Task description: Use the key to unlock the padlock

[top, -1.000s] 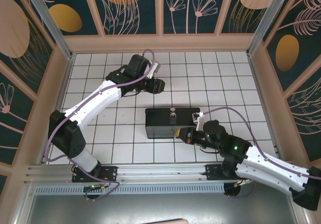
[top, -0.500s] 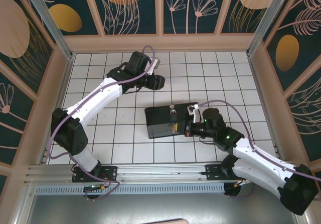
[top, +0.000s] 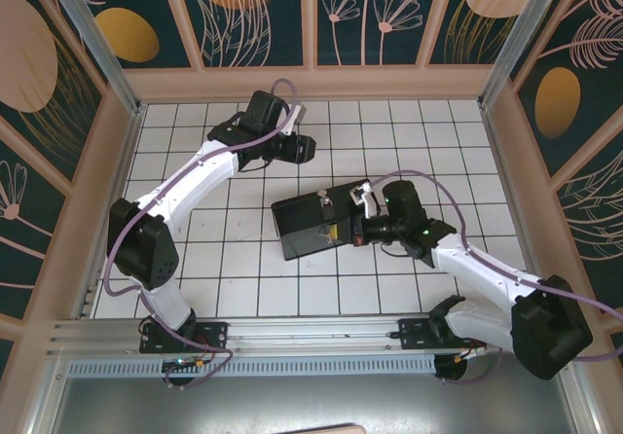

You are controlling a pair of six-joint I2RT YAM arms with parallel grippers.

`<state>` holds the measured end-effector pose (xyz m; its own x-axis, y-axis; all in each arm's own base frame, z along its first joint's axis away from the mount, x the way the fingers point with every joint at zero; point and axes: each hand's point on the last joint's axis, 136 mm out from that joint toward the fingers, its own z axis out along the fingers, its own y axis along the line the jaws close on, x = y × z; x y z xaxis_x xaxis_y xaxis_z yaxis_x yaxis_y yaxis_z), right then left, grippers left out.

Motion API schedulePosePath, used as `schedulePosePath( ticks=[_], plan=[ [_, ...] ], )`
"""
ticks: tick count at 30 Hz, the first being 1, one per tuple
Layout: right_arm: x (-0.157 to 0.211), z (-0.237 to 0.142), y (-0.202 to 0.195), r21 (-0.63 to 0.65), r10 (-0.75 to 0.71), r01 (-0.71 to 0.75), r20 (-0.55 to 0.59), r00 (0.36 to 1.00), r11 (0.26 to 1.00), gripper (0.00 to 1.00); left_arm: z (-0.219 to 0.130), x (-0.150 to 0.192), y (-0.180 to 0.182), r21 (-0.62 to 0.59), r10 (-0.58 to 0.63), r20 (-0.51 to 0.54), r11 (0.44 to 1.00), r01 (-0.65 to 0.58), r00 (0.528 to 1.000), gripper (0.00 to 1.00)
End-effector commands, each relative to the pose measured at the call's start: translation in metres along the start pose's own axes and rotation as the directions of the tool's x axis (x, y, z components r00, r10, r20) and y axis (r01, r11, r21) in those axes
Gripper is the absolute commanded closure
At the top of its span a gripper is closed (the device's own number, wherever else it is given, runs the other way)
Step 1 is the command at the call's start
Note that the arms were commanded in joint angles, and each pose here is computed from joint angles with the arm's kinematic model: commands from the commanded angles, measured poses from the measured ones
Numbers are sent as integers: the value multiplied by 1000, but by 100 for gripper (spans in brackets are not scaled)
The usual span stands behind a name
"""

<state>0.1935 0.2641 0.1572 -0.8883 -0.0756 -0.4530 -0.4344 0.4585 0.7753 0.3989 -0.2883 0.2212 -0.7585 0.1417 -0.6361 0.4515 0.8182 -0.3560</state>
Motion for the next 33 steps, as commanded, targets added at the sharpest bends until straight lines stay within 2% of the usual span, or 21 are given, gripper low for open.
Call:
schedulePosePath(
  ticks=[1, 5, 10, 14, 19, 25, 29, 33],
  plan=[
    [7, -14, 19, -51, -34, 34, -6, 999, 998, 100, -2, 4, -4, 26, 3, 0, 1000, -3, 1000, 46],
    [28, -28, 21, -51, 22, -21, 23, 1000, 998, 100, -9, -4, -8, 41, -26, 30, 999, 24, 999, 45],
    [20, -47, 30, -113, 131, -111, 186, 974, 987, 100, -30, -18, -24, 82, -101, 122, 992, 92, 987, 46],
    [0, -63, 40, -190, 217, -161, 327, 920, 968, 100, -28, -8, -23, 37, -97, 118, 995, 93, 988, 46],
    [-9, -64, 35, -229, 351, -276, 422, 836, 933, 100, -26, 0, -9, -5, -168, 148, 985, 170, 975, 45],
    [-11, -61, 38, -296, 450, -342, 496, 743, 892, 100, -33, 6, -5, -9, -213, 173, 976, 218, 962, 44],
    [-9, -59, 45, -305, 463, -350, 517, 720, 886, 100, -26, 15, 7, -71, -189, 152, 977, 201, 970, 44],
    [-10, -61, 39, -324, 486, -362, 558, 672, 874, 100, -19, 18, 9, -68, -203, 148, 974, 215, 968, 44]
  ],
)
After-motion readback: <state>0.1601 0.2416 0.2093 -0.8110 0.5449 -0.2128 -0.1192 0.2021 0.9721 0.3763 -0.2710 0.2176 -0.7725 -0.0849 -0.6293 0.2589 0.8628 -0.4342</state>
